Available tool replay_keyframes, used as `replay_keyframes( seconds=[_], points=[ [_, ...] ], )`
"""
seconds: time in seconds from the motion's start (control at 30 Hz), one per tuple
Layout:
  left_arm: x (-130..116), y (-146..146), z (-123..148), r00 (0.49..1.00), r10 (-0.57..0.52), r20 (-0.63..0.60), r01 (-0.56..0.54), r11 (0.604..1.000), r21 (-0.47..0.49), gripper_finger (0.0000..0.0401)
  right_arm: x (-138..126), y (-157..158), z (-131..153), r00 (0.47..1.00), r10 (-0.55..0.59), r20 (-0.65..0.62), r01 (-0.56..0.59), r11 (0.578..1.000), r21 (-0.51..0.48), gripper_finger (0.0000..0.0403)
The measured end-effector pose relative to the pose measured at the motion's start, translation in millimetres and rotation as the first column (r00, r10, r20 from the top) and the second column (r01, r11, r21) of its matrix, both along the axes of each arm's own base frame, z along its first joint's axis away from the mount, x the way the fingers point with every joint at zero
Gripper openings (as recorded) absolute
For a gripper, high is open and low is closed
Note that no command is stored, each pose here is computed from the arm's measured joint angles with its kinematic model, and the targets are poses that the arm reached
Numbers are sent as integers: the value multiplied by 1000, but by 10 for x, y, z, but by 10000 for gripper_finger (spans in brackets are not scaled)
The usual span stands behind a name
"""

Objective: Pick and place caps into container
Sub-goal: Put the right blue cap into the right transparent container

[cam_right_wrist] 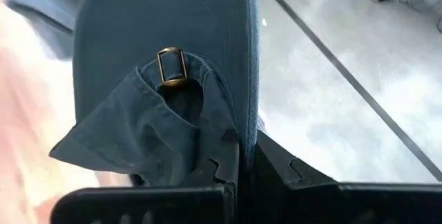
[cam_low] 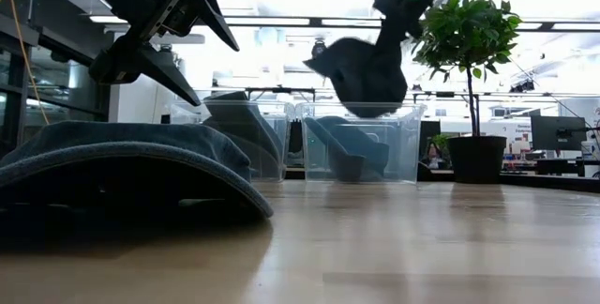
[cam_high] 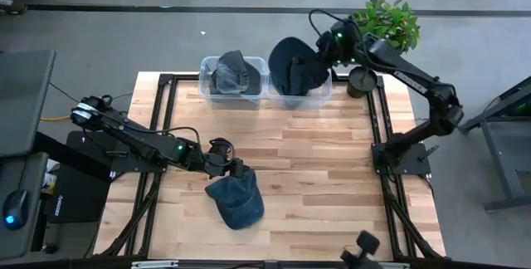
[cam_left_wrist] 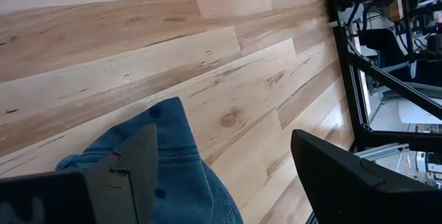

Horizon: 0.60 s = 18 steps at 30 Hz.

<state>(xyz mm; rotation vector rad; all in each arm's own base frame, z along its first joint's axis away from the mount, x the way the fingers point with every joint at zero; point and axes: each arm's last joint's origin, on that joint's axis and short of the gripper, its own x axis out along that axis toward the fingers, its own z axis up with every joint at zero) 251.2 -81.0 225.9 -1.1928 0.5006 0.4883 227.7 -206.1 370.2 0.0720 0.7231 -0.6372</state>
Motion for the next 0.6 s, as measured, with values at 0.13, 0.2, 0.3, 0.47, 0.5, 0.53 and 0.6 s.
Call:
replay_keyframes(
  seconds=[0.13, 0.2, 0.3, 0.47, 0.5, 0.53, 0.6],
  points=[
    [0, 0, 0, 1000, 0, 0, 0, 1000, 0, 262, 40, -181, -175, 998, -4, -63, 5, 1000, 13, 15],
    [0, 0, 0, 1000, 0, 0, 0, 1000, 0, 262, 57, -247, -232, 997, -2, -77, 3, 1000, 14, 15],
    [0, 0, 0, 1000, 1, 0, -1, 1000, -1, 262, 81, -321, -300, 996, 1, -89, 1, 1000, 18, 15],
    [0, 0, 0, 1000, 4, 0, -4, 1000, -4, 262, 138, -376, -407, 996, 27, -87, -21, 998, 65, 15],
    [0, 0, 0, 1000, 6, 0, -6, 1000, -6, 262, 149, -386, -429, 996, 24, -88, -17, 997, 73, 15],
    [0, 0, 0, 1000, 7, 0, -7, 1000, -8, 262, 161, -397, -453, 996, 19, -89, -11, 996, 84, 15],
    [-1, 0, -1, 1000, 7, 0, -7, 1000, -8, 262, 182, -422, -508, 995, 9, -96, 1, 994, 106, 15]
  ],
)
